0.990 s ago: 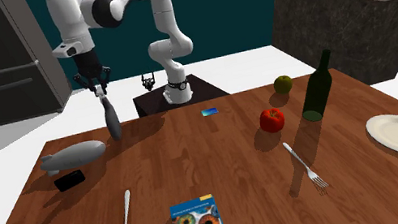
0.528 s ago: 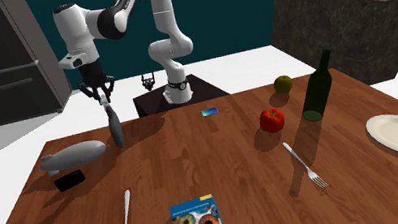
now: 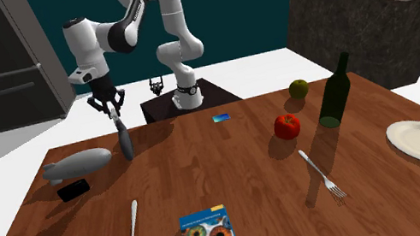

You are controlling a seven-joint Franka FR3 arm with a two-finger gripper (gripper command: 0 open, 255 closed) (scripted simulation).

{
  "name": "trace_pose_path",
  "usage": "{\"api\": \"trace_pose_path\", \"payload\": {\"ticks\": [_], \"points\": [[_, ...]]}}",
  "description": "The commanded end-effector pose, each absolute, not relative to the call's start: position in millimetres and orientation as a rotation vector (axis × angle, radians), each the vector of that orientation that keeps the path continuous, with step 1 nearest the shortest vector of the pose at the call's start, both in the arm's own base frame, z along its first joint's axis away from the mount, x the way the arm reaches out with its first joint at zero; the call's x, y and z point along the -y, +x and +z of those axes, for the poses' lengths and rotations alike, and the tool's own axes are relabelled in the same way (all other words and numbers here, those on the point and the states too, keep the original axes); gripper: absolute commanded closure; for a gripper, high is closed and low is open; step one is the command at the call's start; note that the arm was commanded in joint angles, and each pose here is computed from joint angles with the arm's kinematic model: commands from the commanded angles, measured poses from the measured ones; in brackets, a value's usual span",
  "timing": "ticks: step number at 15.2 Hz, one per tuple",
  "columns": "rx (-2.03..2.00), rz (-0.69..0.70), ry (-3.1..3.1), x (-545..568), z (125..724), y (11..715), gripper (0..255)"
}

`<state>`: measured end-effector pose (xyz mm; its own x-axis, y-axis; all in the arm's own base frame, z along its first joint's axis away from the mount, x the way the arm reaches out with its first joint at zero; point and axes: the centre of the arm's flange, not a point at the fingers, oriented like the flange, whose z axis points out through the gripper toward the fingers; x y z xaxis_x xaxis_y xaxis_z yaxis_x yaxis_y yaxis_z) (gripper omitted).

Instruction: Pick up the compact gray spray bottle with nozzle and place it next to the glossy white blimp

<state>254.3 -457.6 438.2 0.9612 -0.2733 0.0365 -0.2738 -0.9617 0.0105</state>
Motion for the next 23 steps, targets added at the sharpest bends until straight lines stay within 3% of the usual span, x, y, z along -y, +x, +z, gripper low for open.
{"api": "trace_pose_path", "payload": {"ticks": [1,6,7,12,16,23], "points": [[0.432,0.055,3.095,458,436,254,255],[0.432,0.055,3.095,458,436,254,255],[0.432,0.055,3.095,458,436,254,0],[0.432,0.055,3.095,458,436,254,0],[0.432,0.055,3.095,457,486,253,0],[0.432,0.055,3.095,457,486,253,0]]}}
